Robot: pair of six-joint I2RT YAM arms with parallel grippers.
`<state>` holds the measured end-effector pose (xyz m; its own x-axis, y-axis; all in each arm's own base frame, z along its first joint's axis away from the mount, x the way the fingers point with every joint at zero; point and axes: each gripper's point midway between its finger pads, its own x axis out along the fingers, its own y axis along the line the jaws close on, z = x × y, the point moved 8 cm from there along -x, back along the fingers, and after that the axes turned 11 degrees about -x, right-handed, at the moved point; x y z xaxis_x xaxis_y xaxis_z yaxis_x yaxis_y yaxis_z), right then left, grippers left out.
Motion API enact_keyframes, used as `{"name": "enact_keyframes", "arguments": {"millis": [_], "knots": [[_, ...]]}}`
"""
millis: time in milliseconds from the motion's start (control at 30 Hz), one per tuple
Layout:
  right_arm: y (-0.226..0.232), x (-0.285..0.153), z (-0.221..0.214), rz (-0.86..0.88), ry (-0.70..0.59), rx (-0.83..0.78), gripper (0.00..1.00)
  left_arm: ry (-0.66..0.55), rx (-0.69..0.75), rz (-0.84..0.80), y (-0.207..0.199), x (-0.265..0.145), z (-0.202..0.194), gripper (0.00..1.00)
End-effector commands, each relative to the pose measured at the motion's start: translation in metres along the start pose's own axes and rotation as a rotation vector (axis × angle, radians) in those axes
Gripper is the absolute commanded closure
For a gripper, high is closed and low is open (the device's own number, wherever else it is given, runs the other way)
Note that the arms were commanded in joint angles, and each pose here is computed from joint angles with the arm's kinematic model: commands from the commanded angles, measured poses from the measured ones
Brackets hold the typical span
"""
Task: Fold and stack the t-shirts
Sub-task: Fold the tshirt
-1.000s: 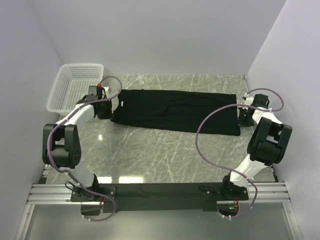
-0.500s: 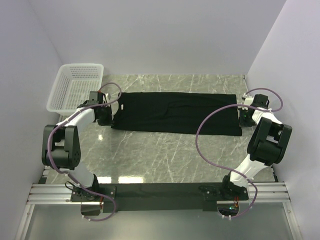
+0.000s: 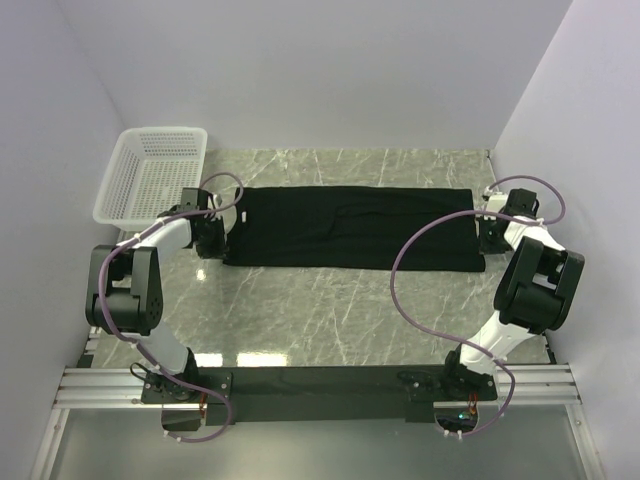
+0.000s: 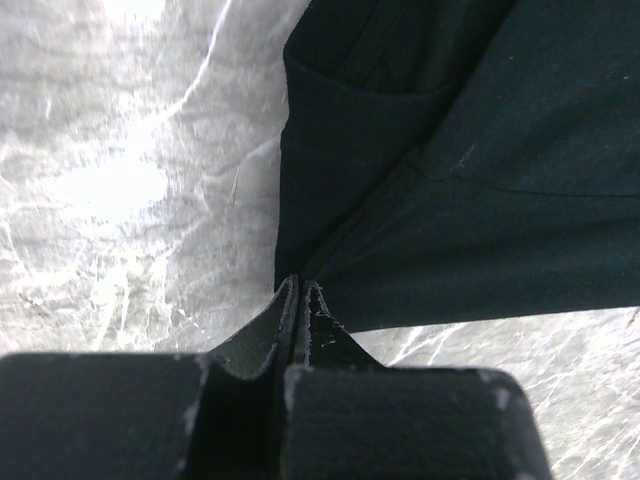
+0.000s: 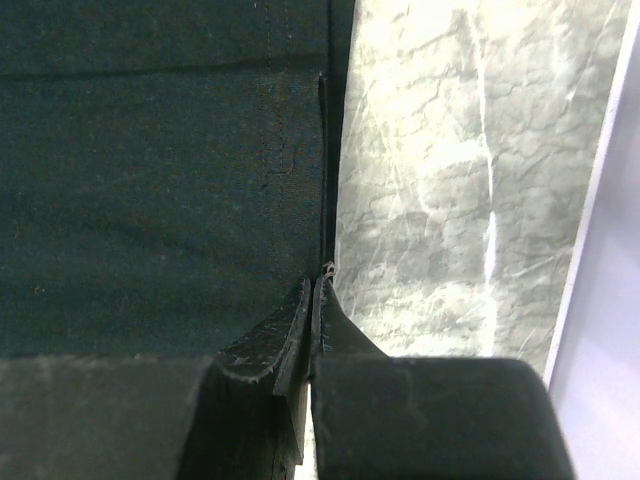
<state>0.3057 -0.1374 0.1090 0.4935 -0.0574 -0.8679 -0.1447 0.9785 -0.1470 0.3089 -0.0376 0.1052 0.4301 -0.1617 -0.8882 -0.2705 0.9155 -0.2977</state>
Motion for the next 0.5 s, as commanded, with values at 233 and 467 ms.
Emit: {"name": "enact_keyframes", "arguments": {"millis": [233, 467], "knots": [[-0.0195, -0.0102, 0.0021, -0.137, -0.015, 0.002, 0.99, -0.033, -0.047, 0.082, 0.01, -0.009, -0.0021, 0.99], [-0.0222, -0.0183, 0.0065, -0.162, -0.035, -0.008, 0.59, -0.079, -0.07, 0.104, 0.0099, -0.016, 0.0024, 0.68]]}}
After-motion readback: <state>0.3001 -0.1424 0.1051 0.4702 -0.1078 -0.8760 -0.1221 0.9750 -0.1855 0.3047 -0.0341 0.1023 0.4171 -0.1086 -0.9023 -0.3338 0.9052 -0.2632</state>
